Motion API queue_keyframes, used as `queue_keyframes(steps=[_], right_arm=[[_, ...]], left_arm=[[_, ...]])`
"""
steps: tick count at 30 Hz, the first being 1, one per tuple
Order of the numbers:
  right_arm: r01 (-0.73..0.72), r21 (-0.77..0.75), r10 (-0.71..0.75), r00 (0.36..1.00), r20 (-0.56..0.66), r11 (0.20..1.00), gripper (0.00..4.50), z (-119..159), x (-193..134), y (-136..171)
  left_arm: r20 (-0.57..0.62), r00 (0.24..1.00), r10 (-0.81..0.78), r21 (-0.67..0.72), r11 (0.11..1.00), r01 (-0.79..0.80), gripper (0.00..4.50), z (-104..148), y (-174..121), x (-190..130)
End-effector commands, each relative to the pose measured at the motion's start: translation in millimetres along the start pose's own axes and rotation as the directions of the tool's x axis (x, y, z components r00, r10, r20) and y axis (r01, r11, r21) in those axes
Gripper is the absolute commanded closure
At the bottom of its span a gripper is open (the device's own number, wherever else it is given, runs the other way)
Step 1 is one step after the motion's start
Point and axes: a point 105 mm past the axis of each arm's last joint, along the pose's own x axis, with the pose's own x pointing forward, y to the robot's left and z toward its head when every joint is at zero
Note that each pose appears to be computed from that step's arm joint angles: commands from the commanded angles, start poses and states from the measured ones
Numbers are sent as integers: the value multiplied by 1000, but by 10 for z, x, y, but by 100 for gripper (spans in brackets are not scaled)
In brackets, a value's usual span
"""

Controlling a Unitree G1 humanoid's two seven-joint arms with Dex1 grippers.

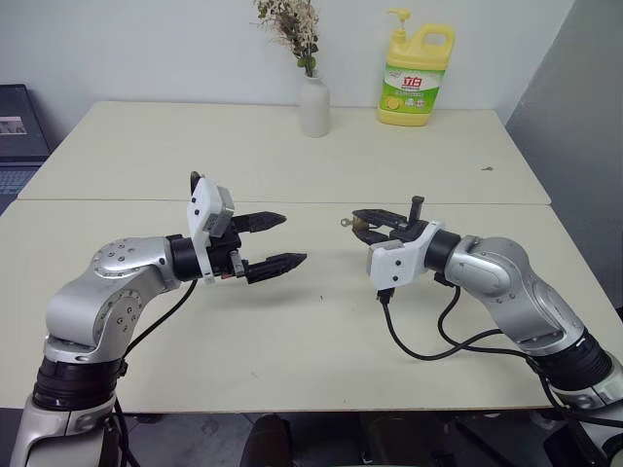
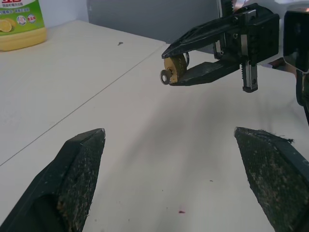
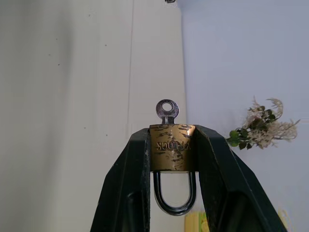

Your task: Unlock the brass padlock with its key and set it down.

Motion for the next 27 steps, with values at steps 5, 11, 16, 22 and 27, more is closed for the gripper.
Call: queue_keyframes(steps=[5, 11, 16, 22, 27], right_arm=[[153, -92, -145, 985, 93, 984, 357, 158, -27, -289], [203, -126, -183, 970, 158, 971, 357, 248, -28, -343], [204, -131, -180, 969, 170, 970, 357, 251, -33, -315], [191, -124, -168, 971, 170, 974, 357, 226, -48, -259], [185, -113, -165, 972, 170, 976, 357, 223, -50, -251]], left_arm=[[52, 995, -84, -35, 996, 86, 0, 195, -15, 169], [43, 987, -152, -42, 987, 154, 0, 238, 2, 225], [50, 980, -191, -32, 981, 193, 0, 303, -4, 261], [62, 978, -199, -10, 980, 200, 0, 398, 54, 280], [60, 978, -198, -9, 980, 199, 0, 402, 72, 308]])
